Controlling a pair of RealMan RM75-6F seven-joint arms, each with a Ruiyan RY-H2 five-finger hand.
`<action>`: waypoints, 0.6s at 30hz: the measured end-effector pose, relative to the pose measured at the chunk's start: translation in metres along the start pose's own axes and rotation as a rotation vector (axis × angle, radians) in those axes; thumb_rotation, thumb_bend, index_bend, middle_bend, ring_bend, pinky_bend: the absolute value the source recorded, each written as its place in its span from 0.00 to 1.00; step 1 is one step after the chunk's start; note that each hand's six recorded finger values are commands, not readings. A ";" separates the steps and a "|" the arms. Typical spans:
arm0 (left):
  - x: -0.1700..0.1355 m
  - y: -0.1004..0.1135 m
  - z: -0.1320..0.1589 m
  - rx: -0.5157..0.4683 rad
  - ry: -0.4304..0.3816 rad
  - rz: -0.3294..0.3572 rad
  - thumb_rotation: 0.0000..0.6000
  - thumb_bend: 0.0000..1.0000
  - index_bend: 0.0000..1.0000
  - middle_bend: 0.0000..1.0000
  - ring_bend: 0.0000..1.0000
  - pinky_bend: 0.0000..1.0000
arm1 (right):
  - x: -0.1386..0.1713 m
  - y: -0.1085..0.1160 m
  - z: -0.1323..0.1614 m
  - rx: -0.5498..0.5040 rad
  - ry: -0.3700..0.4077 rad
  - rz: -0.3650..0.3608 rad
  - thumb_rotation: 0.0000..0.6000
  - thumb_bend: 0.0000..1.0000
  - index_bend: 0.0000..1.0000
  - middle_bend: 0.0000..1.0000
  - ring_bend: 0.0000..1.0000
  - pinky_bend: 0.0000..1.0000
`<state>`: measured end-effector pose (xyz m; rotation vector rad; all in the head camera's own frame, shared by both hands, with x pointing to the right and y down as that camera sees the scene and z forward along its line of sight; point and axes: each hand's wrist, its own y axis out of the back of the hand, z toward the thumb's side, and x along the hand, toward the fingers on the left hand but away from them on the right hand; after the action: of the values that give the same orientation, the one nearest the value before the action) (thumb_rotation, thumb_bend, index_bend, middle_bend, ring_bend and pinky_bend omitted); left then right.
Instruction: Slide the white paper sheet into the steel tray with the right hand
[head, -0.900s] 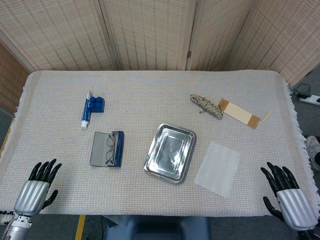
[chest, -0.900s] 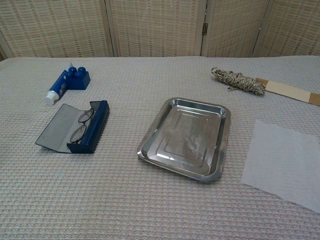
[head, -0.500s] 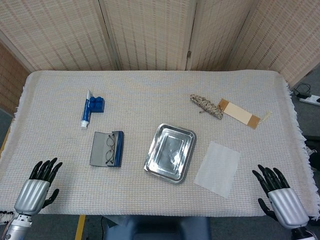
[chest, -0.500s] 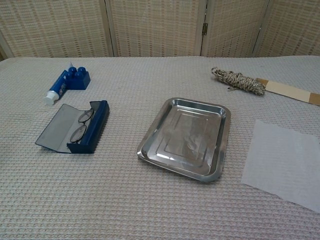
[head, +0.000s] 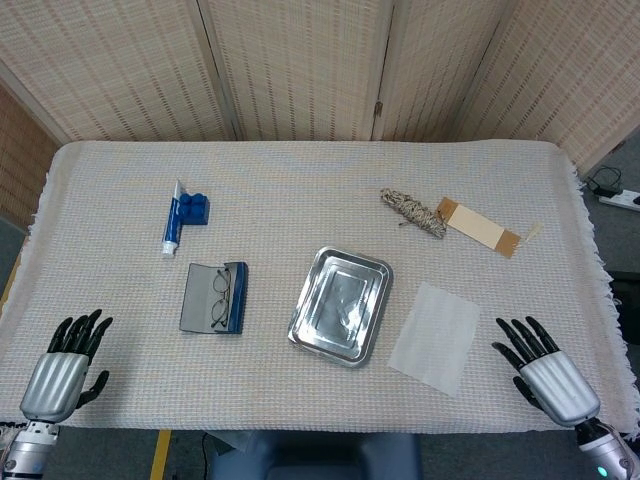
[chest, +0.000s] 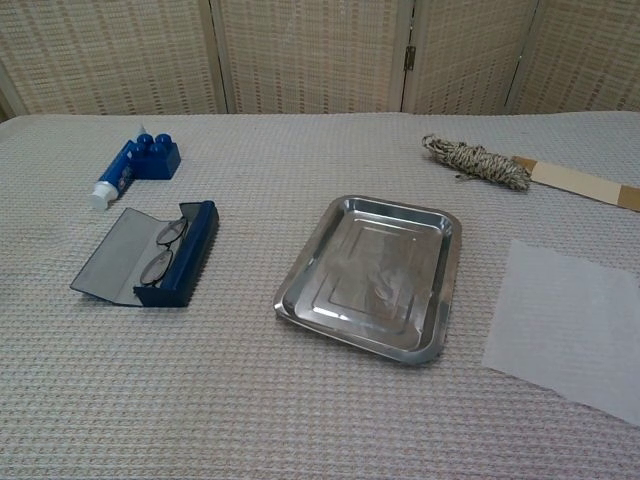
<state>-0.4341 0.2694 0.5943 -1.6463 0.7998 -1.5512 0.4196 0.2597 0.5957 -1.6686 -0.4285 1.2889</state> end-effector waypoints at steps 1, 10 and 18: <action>0.002 -0.001 -0.001 0.004 0.001 -0.001 1.00 0.44 0.00 0.00 0.00 0.00 | -0.003 -0.004 -0.003 0.003 0.003 0.001 1.00 0.46 0.27 0.00 0.00 0.00; 0.020 -0.009 -0.014 0.023 0.037 -0.022 1.00 0.44 0.00 0.00 0.00 0.00 | -0.033 -0.040 -0.020 -0.017 0.008 -0.010 1.00 0.46 0.27 0.00 0.00 0.00; 0.025 -0.012 -0.023 0.026 0.071 -0.039 1.00 0.44 0.00 0.00 0.00 0.00 | -0.059 -0.068 -0.020 -0.050 0.019 -0.004 1.00 0.46 0.27 0.00 0.00 0.00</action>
<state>-0.4555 0.2530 0.6188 -1.6044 0.7863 -1.6483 0.4328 0.2398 0.6853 -1.7194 -0.4553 1.2673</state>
